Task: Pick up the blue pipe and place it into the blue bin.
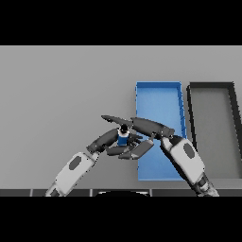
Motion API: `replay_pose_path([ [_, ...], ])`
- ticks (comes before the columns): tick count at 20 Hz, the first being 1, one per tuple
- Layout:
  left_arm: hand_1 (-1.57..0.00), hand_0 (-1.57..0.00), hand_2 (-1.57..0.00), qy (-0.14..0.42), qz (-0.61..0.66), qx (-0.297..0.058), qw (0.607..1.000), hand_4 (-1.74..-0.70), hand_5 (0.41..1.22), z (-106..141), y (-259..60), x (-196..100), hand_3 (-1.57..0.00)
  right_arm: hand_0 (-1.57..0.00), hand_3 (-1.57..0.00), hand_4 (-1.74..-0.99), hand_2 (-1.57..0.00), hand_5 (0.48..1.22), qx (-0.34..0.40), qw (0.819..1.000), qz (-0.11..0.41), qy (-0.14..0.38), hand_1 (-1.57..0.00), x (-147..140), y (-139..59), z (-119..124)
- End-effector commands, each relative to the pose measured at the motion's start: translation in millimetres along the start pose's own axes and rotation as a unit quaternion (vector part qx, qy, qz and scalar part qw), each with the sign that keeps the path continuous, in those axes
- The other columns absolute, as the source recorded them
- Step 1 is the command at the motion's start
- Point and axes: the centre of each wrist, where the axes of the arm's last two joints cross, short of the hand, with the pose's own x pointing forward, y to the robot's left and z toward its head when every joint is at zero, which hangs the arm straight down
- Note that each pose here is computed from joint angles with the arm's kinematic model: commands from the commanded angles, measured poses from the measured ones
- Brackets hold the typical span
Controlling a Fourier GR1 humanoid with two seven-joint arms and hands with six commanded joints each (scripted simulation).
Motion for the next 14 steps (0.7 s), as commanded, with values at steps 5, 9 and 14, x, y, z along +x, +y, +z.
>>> replay_pose_path([
  [5, -1.57, -1.57, -1.57, -0.005, 0.002, -0.001, 1.000, -1.57, 1.221, 1, 0, -1, -1.28, -0.11, -0.12, -1.291, -0.16, 0.483, 0.031, 1.000, -0.003, 0.001, -0.14, 0, -0.2, -23],
  [9, -1.54, -1.57, -1.57, 0.029, -0.051, 0.005, 0.998, -1.67, 1.221, 3, -1, 5, -1.21, -0.87, -0.77, -1.486, -0.88, 0.516, 0.058, 0.998, -0.001, -0.025, -0.88, 3, 2.2, -39],
  [14, -1.56, -1.57, -1.57, -0.003, -0.004, 0.004, 1.000, -1.72, 1.221, 0, 0, 1, -1.45, -1.34, -1.29, -1.445, -1.34, 0.923, 0.055, 0.997, -0.024, -0.053, -1.34, 3, 4.4, -40],
])
